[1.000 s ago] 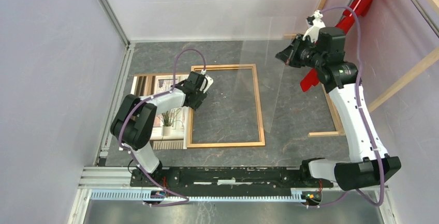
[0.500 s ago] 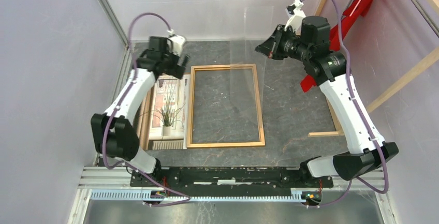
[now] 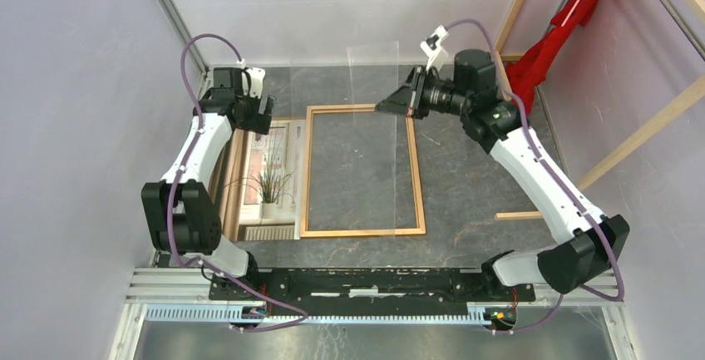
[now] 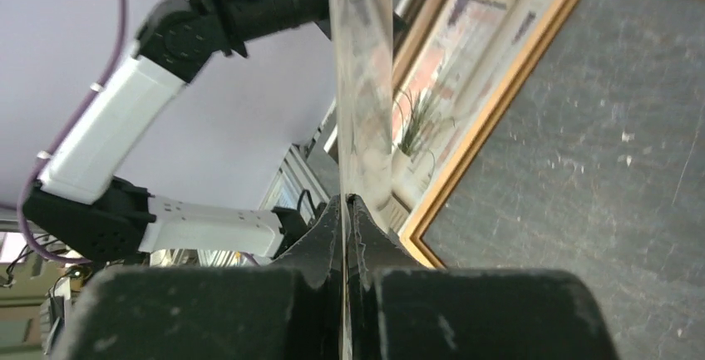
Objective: Put the photo into the frame
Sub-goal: Place the photo frame item in the photo frame.
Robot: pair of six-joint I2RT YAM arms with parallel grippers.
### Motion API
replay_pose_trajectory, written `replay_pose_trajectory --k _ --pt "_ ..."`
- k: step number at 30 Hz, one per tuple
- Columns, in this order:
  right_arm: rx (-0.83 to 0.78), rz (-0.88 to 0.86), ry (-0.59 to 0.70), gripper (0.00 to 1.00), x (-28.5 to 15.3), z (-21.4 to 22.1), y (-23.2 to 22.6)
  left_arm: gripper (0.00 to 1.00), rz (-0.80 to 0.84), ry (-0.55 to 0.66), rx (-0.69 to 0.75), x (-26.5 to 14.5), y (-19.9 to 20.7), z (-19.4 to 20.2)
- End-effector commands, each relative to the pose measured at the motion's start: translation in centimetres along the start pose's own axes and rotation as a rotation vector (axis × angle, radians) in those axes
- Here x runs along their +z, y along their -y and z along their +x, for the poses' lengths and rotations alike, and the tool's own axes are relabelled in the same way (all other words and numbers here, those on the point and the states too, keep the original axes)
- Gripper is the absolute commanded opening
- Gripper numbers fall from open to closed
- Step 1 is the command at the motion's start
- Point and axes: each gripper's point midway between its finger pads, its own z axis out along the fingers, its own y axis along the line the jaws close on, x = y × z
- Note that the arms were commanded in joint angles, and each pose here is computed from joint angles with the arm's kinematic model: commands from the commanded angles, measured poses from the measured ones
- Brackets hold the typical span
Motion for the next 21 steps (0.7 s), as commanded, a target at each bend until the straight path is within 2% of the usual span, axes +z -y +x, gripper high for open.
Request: replay_pose_trajectory --k 1,8,16,18,21 --pt "0.063 -0.045 -0.047 0.00 1.2 3.5 2.9 1.00 -0.007 0.025 -0.023 -0.6 0.2 0.2" --pt "0.168 0.052 -0.126 0.00 3.3 9.6 12.0 1.00 -0.006 -0.020 0.025 -0.1 0.5 2.7" --pt "0.202 0.180 -0.168 0.08 4.2 12.0 18.5 1.00 0.102 -0.097 0.083 1.2 2.9 6.7" --pt "0.208 0.187 -0.167 0.13 4.6 12.2 19.5 1.00 0.126 -0.112 0.090 1.3 3.4 7.5" --pt "0.231 0.199 -0.186 0.31 5.0 13.1 20.7 1.00 0.162 -0.131 0.108 1.4 4.6 8.6"
